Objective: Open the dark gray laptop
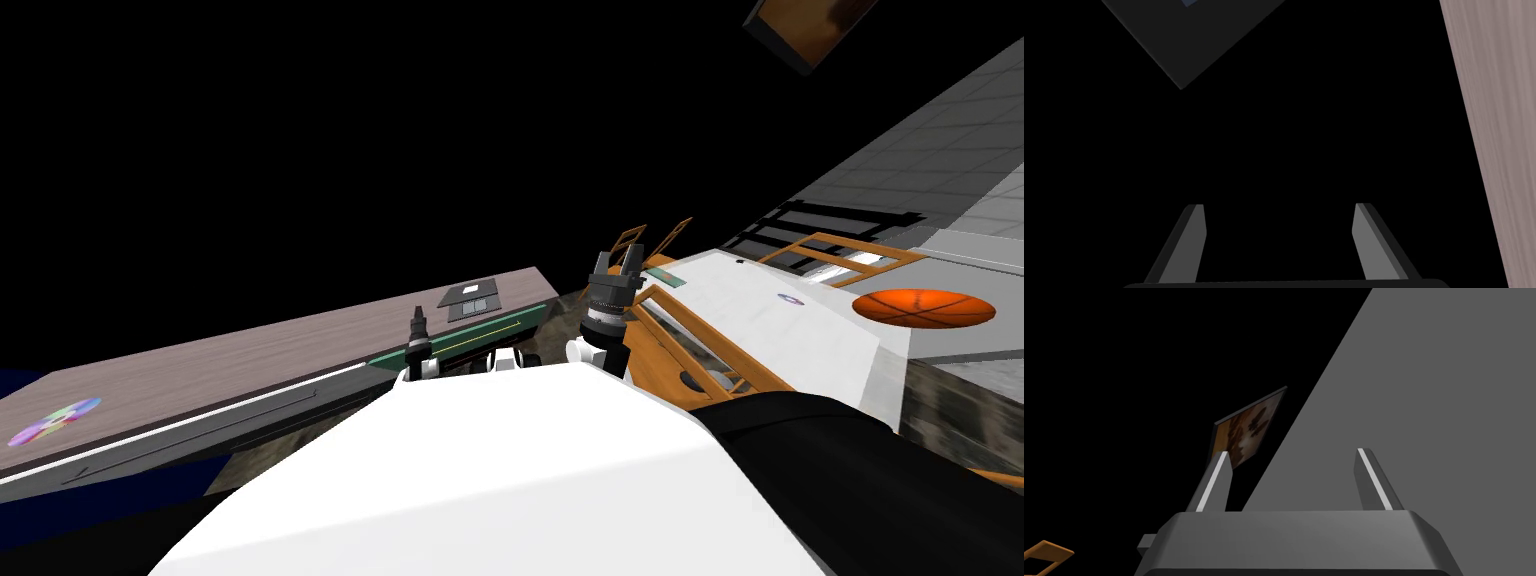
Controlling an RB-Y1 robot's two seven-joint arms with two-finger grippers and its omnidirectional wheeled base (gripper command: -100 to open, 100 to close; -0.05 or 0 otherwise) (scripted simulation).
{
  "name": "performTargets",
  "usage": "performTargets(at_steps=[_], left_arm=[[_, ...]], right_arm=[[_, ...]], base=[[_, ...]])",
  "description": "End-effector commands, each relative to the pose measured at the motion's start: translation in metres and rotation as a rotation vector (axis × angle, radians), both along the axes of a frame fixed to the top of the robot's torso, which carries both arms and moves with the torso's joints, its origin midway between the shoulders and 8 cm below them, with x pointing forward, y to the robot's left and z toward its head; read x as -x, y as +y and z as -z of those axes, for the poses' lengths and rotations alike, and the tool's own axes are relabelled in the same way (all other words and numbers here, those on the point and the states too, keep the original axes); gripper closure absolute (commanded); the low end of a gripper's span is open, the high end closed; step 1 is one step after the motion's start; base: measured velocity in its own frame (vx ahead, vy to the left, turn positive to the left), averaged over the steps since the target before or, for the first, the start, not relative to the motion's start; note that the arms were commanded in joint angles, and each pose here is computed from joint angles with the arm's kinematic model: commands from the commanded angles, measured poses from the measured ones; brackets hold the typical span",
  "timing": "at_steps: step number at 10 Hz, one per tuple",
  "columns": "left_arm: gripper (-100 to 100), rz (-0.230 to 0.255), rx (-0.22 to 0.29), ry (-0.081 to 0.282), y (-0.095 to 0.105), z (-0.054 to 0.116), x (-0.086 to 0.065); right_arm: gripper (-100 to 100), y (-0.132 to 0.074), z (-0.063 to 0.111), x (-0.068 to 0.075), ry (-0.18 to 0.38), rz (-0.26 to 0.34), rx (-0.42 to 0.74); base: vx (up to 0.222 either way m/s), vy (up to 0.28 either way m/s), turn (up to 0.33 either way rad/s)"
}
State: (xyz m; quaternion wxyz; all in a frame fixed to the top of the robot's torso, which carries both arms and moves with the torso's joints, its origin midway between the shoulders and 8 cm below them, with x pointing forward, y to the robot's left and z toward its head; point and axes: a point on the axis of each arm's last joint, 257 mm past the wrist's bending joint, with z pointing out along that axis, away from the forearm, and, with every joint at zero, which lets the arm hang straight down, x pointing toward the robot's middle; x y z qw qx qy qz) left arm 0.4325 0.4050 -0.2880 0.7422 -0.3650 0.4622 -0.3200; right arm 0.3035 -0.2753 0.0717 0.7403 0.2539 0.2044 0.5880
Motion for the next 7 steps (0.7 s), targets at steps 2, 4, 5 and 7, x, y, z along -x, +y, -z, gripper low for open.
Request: performTargets(at_steps=[2,4,5,7], left_arm=[[-100,0.012,-0.001,0.003,0.012,-0.019,-0.029],[-100,0.015,-0.001,0.002,0.014,-0.024,-0.037],[-100,0.017,-0.002,0.002,0.017,-0.03,-0.045],[-100,0.022,-0.002,0.002,0.021,-0.043,-0.06]], right_arm=[[0,0.0,0.0,0.0,0.0,0.0,0.0],[0,0.0,0.0,0.0,0.0,0.0,0.0],[0,0.0,0.0,0.0,0.0,0.0,0.0],[0,0.0,0.0,0.0,0.0,0.0,0.0]], base=[[-0.077,-0.051,0.033],[-0.04,-0.023,0.015],[-0.04,-0.031,0.033],[-0.061,-0.033,0.031]])
